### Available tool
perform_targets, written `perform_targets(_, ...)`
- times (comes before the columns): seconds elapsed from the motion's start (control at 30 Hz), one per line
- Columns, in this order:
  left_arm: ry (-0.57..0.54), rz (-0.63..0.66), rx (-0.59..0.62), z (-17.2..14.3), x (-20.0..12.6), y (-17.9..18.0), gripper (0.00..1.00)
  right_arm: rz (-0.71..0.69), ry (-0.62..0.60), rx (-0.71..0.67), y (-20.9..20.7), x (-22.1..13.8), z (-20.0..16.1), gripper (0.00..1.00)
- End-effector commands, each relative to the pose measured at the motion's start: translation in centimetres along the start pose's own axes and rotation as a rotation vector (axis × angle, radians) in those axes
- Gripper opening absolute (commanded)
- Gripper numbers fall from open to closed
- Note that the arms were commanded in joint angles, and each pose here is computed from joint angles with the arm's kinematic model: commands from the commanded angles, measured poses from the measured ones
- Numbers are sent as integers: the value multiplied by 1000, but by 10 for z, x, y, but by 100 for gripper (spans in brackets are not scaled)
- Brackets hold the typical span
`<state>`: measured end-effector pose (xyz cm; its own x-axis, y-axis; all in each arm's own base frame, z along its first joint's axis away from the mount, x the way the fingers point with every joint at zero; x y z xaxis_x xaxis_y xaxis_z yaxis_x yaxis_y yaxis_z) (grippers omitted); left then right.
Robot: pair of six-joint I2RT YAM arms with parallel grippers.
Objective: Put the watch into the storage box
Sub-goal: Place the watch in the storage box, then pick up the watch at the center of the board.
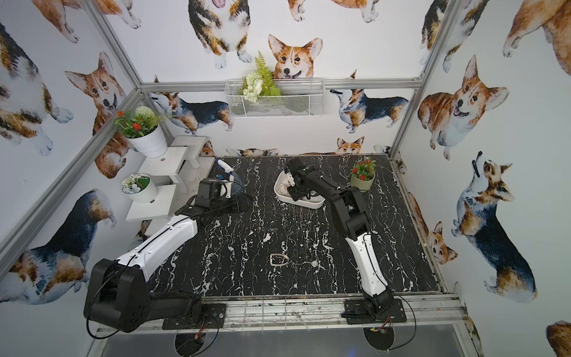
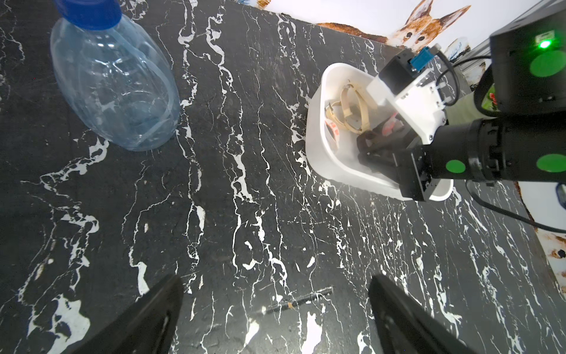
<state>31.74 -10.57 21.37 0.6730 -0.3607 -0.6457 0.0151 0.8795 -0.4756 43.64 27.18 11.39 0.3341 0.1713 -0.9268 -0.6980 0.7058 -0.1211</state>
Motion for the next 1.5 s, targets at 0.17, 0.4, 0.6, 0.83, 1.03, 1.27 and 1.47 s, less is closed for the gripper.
perform_targets(0.17, -15, -8, 15, 3, 0, -3, 100, -18, -7, -10, -2, -23, 2, 30)
perform_targets(0.4, 7, -1, 16, 5, -4, -8, 100, -26, -88, -1, -4, -64, 11, 33)
perform_targets(0.6, 39, 20, 7, 13, -17, -20, 100, -11, -200, 45, 0, -109, 5, 37)
perform_targets(0.83, 149, 53, -14, 2, -43, -32, 97, 44, -321, 131, 17, -156, -41, 44)
perform_targets(1.03, 343, 142, 8, -50, -54, -47, 94, 75, -316, 196, 32, -161, -92, 48)
perform_targets(1.27, 472, 173, 93, -109, -48, -77, 91, 84, -267, 246, 42, -149, -135, 50)
perform_targets(1.47, 532, 203, 99, -146, -31, -83, 87, 80, -240, 262, 45, -145, -150, 51)
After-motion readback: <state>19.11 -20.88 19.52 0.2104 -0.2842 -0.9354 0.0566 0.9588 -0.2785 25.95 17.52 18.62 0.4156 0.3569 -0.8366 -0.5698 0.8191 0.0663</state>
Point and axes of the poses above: each gripper's point midway between its finger pads, its own x axis out along the fingers, its own y axis along the line the jaws close on, z = x × y, the point moved 8 cm from there along -x, back along the fingers, and after that the axes turned 11 degrees about -x, right-handed, at the moved point
